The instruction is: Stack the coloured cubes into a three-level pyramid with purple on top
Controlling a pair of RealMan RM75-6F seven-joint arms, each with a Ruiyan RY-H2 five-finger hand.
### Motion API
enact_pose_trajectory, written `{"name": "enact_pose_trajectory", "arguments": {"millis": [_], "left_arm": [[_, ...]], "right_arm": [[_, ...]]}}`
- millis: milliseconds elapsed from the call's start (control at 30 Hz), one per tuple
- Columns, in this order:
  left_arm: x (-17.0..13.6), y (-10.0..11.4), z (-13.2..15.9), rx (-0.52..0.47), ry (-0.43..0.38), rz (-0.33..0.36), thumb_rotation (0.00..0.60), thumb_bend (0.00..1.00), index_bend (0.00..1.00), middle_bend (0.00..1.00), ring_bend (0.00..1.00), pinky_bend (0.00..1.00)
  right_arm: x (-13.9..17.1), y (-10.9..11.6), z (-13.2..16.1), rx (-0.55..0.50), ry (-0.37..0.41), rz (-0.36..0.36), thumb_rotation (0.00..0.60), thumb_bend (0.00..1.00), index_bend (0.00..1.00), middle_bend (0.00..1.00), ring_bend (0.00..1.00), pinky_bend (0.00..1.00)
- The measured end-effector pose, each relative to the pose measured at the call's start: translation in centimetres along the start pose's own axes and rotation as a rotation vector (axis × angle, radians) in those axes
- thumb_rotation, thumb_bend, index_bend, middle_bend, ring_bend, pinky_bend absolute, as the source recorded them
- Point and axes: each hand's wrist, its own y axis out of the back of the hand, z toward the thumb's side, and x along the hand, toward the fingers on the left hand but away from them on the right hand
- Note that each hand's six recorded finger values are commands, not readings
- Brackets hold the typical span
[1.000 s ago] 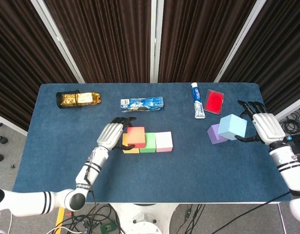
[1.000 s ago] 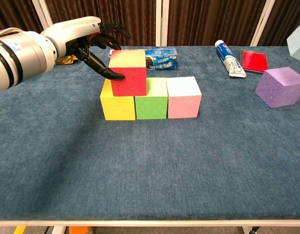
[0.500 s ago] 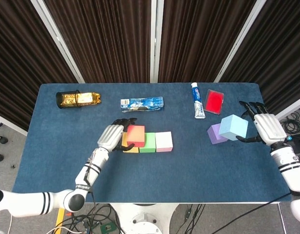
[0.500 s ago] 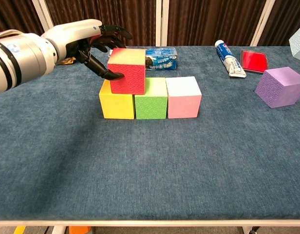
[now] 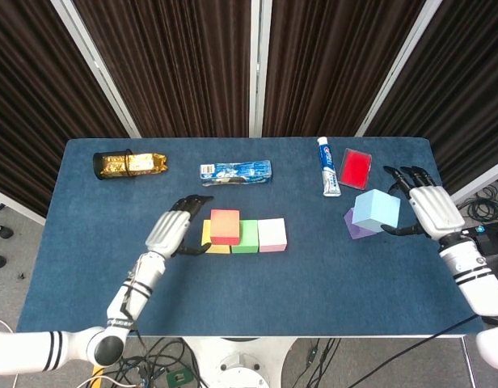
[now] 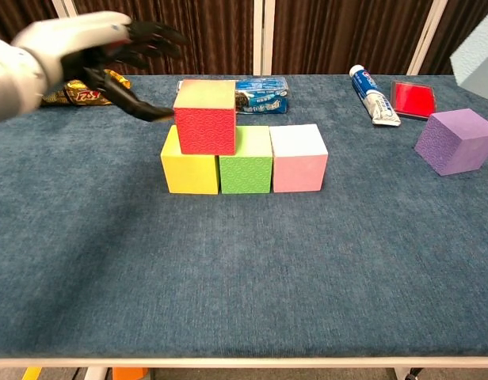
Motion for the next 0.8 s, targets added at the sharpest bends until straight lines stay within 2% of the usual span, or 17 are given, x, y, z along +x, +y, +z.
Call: {"name": "enact_pose_trajectory", "arguments": {"millis": [167,333,500,633,800], "left_arm": [[-2.5,2.9,-2.4,0.014,0.058,0.087,0.600,0.23,0.09,0.09,0.02,0.09],[-5.5,6.6,-7.5,0.041,0.182,0.201,0.600,0.23,0.09,0.09,0.00,0.09],[-7.2,9.5,-11.7,0.081,0.244,0.296,0.600,0.23,0.09,0.09,0.00,0.09],[-8.3,11.2,-14.7,0.134,0.276,0.364,0.600,0.23,0.09,0.09,0.00,0.09],[-9.3,11.7,-17.8,0.152,0.315,0.400,0.600,0.22,0.09,0.09,0.00,0.09]], "right_arm": [[-1.0,-0.5,2.5,0.025,0.060,0.022,0.600,0.12,0.00,0.54,0.07,0.00],[-2.4,-1.7,7.1,0.060,0.179,0.051,0.600,0.12,0.00,0.54,0.07,0.00],[-3.5,-3.1,11.2,0.088,0.297,0.070,0.600,0.12,0.00,0.54,0.08,0.00],[-4.5,-3.8,12.7,0.094,0.345,0.075,0.600,0.12,0.00,0.54,0.08,0.00],[-5.8,-5.4,13.7,0.077,0.377,0.092,0.600,0.12,0.00,0.53,0.08,0.00]]}}
